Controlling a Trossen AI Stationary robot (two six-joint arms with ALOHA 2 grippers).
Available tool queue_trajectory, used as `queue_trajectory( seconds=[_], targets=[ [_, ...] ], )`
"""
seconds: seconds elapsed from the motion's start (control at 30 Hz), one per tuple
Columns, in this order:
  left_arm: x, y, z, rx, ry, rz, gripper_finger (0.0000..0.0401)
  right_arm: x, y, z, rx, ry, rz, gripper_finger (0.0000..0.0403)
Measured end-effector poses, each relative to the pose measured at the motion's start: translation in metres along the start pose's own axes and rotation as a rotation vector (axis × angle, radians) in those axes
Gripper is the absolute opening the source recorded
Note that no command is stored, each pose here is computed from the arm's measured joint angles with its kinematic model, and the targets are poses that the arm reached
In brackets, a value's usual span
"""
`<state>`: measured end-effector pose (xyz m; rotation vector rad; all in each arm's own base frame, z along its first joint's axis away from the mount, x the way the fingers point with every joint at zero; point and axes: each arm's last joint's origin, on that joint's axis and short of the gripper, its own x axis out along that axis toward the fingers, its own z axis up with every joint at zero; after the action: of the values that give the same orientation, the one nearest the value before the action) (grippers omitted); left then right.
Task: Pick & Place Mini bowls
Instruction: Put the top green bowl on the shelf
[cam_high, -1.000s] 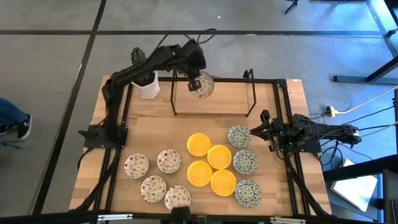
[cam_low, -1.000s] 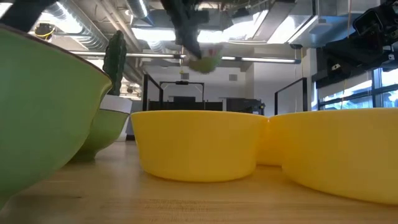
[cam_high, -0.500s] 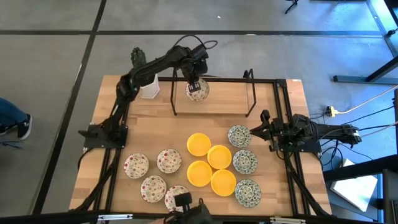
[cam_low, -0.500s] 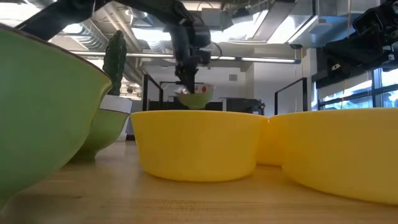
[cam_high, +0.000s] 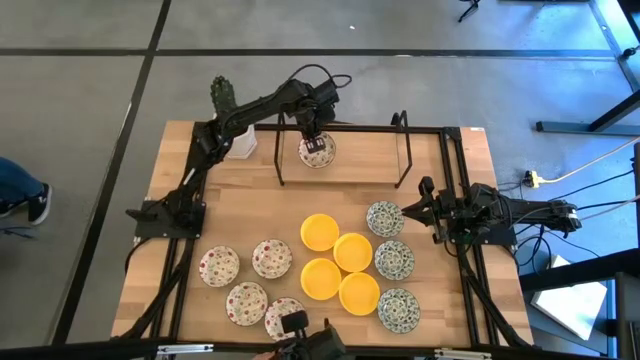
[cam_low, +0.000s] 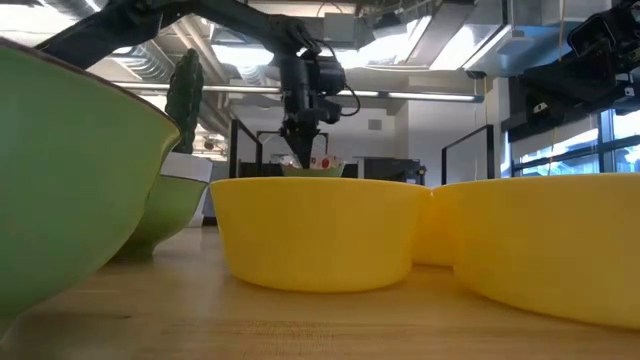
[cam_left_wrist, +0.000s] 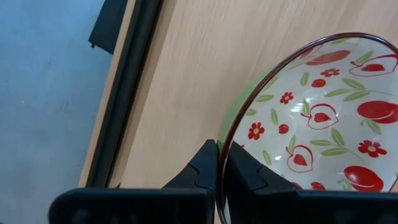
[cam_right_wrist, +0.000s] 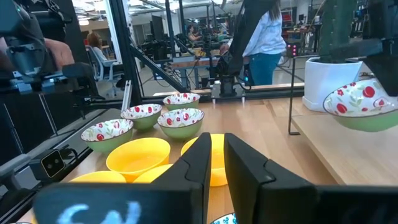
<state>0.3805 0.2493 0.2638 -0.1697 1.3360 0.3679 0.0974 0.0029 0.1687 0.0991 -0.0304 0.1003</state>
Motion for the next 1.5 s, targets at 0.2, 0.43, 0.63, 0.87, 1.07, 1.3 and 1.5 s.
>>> queue_trajectory(
  seconds=[0.2, 0.43, 0.63, 0.87, 1.07, 1.3, 1.5],
  targets=[
    [0.003, 0.003, -0.003, -0.027, 0.028, -0.005, 0.0006, 0.000, 0.000, 0.000, -0.002, 0.000, 0.000, 0.0046],
    [0.003, 0.006, -0.005, -0.057, 0.049, 0.016, 0.0006, 0.000, 0.000, 0.000, -0.003, 0.000, 0.000, 0.0046],
    [0.003, 0.006, -0.005, -0.061, 0.049, 0.021, 0.0006, 0.000, 0.000, 0.000, -0.002, 0.000, 0.000, 0.0046],
    [0.020, 0.008, -0.003, -0.060, 0.089, 0.058, 0.0006, 0.000, 0.000, 0.000, -0.001, 0.000, 0.000, 0.0046],
    [0.027, 0.011, -0.003, -0.060, 0.101, 0.049, 0.0009, 0.000, 0.000, 0.000, 0.000, -0.001, 0.000, 0.0046],
    [0.031, 0.018, -0.006, -0.129, 0.125, 0.084, 0.0040, 0.000, 0.000, 0.000, -0.001, -0.001, 0.000, 0.0046],
    [0.034, 0.020, -0.007, -0.138, 0.138, 0.113, 0.0079, 0.000, 0.000, 0.000, 0.000, -0.001, 0.000, 0.0046]
  ],
)
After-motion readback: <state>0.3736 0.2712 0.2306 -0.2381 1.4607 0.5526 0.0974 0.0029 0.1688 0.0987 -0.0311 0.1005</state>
